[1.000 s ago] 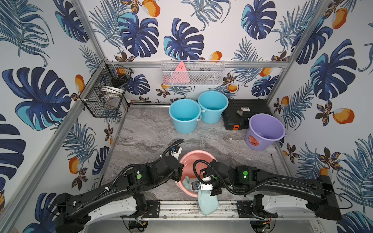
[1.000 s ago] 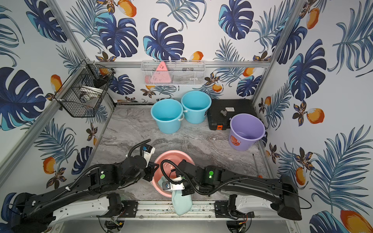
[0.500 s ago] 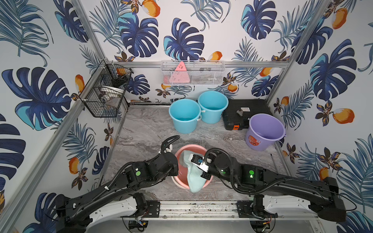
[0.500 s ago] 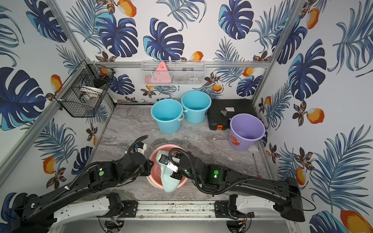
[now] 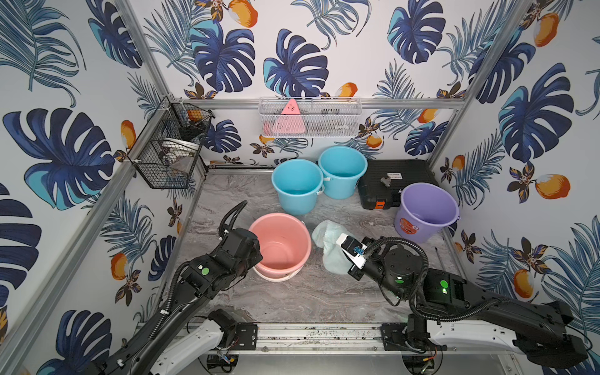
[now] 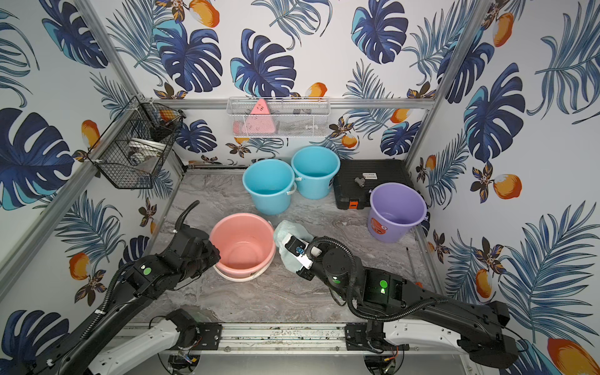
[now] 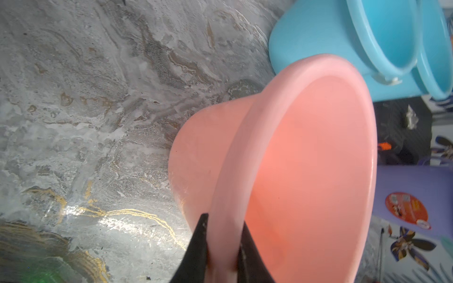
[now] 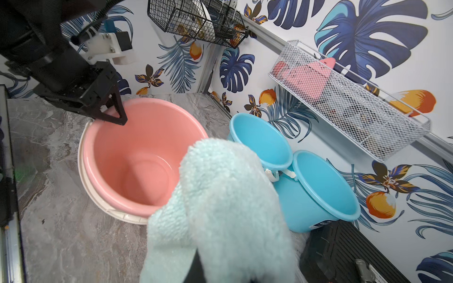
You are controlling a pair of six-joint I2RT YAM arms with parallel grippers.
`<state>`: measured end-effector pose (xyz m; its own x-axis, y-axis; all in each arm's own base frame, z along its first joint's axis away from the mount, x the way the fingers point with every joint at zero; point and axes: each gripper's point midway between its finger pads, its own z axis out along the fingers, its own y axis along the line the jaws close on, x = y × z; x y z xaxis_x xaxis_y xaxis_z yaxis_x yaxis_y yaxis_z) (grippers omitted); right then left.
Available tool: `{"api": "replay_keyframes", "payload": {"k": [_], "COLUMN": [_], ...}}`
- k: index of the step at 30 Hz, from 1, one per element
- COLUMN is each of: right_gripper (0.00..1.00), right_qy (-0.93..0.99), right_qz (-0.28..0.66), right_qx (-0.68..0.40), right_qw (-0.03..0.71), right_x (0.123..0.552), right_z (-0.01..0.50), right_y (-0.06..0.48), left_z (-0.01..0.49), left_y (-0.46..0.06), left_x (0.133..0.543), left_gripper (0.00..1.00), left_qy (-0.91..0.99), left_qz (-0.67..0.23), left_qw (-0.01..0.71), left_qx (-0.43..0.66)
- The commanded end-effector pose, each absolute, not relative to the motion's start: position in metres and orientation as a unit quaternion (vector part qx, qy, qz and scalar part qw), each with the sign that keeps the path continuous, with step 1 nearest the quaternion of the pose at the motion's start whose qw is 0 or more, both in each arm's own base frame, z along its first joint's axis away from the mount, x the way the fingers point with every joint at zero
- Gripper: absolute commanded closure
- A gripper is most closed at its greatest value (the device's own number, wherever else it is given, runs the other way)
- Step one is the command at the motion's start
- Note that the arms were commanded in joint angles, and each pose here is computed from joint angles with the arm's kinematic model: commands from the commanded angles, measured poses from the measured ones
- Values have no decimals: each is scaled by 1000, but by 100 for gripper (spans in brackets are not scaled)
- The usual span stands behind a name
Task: Wipe the inside of the bucket with a cloth
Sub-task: Place the bucket at the center of the board.
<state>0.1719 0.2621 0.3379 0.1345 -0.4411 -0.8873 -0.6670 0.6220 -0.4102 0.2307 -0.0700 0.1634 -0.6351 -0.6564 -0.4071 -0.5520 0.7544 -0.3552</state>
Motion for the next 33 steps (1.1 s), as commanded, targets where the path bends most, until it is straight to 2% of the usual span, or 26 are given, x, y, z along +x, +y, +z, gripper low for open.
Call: {"api": "replay_keyframes", "payload": {"k": [1, 7, 16, 26, 33], "right_gripper": [100, 100, 100, 100, 100], "right_qy": [659, 657, 655, 655, 650], "right_qz": [86, 81, 82, 78, 69], "right_qx": [-420, -421, -426, -441, -456], "right_qw": [618, 620, 618, 609, 604], "right_x": [172, 171, 169, 168, 169], "right_z": [337, 340, 341, 333, 329], "right_y": [255, 250, 246, 252, 260], "left_z": [171, 160, 147, 155, 144], "left_y": [-66, -29, 38, 101, 111], "left_x": [253, 276, 321, 370, 407], "left_gripper": [100, 100, 100, 100, 100], "left_qy": [860, 793, 706, 671, 671], "left_qz": [-140, -158, -180, -111, -109], "left_qw": [279, 271, 272, 314, 312], "left_qx": [-405, -522, -628, -662, -663]}}
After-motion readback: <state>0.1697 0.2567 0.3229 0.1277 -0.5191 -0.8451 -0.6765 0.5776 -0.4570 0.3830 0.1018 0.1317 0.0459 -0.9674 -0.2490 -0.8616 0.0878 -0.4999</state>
